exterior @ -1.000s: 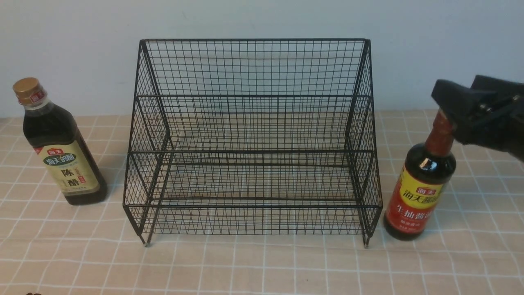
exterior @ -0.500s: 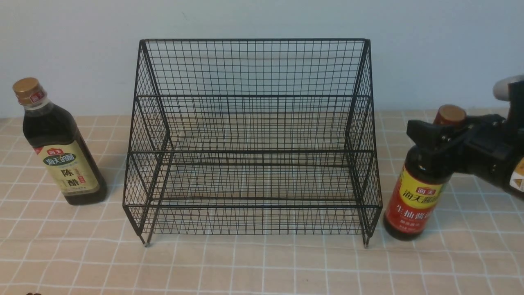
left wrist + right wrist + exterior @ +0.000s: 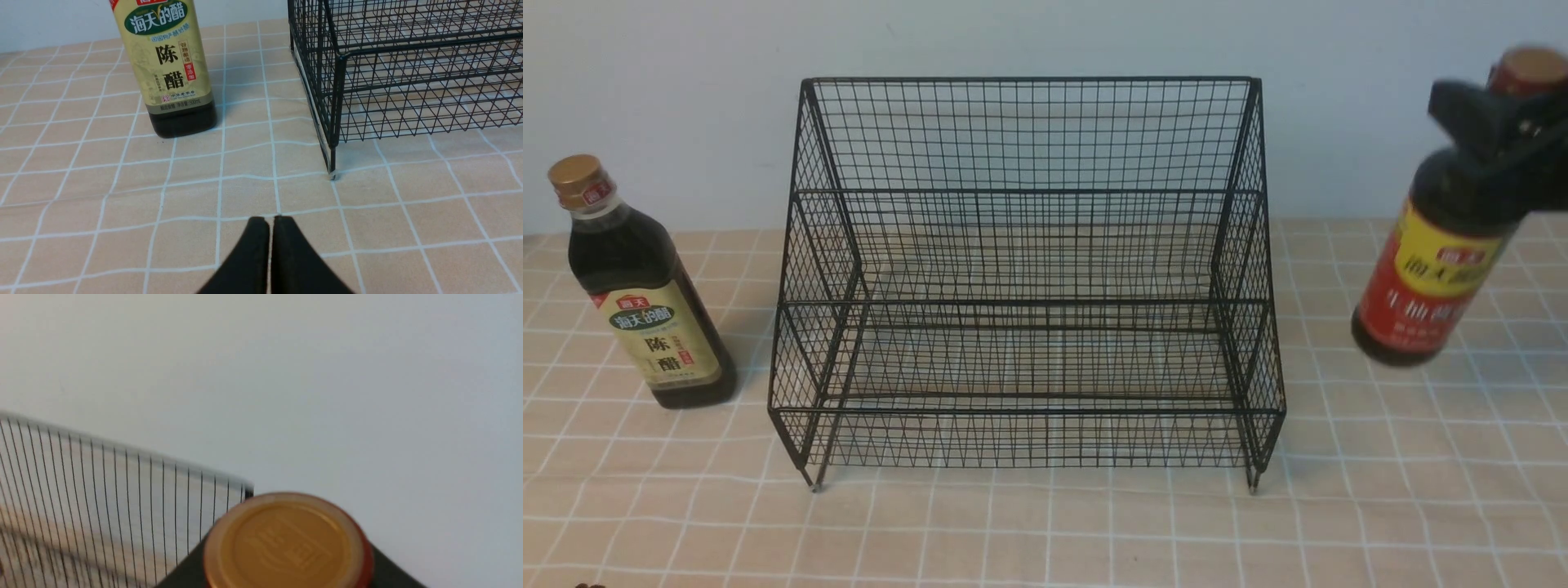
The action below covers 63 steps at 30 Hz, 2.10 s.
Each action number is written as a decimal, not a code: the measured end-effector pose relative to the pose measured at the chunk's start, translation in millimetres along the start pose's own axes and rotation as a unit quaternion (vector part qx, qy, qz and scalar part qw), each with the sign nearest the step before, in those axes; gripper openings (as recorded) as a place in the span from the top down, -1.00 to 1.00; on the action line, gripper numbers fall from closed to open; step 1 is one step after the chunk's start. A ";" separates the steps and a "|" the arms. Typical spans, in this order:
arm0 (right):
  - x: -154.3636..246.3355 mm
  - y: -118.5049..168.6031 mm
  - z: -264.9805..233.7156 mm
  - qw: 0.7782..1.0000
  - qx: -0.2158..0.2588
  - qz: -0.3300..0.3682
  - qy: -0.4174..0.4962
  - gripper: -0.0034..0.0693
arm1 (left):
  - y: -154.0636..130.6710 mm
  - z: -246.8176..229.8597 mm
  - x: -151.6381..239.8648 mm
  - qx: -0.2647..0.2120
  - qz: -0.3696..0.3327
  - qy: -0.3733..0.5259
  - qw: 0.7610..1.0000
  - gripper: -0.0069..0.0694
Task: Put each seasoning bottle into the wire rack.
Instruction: Use the right arm to put the condiment bottle back on the shelf
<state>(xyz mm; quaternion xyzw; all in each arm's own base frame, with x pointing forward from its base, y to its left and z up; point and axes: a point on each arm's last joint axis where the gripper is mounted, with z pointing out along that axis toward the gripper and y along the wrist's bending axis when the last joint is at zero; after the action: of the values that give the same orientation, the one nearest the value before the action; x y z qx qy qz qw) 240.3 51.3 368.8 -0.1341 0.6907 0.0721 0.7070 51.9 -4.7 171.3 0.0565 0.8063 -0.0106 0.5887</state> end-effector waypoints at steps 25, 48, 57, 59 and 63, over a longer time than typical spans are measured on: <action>-34.0 59.8 31.6 0.968 -0.235 0.043 -0.083 0.17 | 0.0 0.0 0.0 0.000 0.000 0.000 1.000 0.84; 22.2 78.3 70.4 0.975 -0.214 0.031 0.054 0.17 | 0.0 0.0 0.0 0.000 0.000 0.000 1.000 0.84; 33.8 81.3 66.8 0.965 -0.233 0.016 0.119 0.17 | 0.0 0.0 0.0 0.000 0.000 0.000 1.000 0.84; 36.4 81.6 66.0 0.963 -0.236 0.012 0.133 0.17 | 0.0 0.0 0.0 0.000 0.000 0.000 1.000 0.84; 41.4 81.5 64.4 0.958 -0.237 0.007 0.163 0.17 | 0.0 0.0 0.0 0.000 0.000 0.000 1.000 0.84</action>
<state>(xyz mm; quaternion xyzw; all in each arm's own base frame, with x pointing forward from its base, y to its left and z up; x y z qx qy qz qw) 280.0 144.2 320.9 -0.3023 0.7605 0.2159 0.5326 51.9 -4.7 171.3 0.0565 0.8063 -0.0106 0.5887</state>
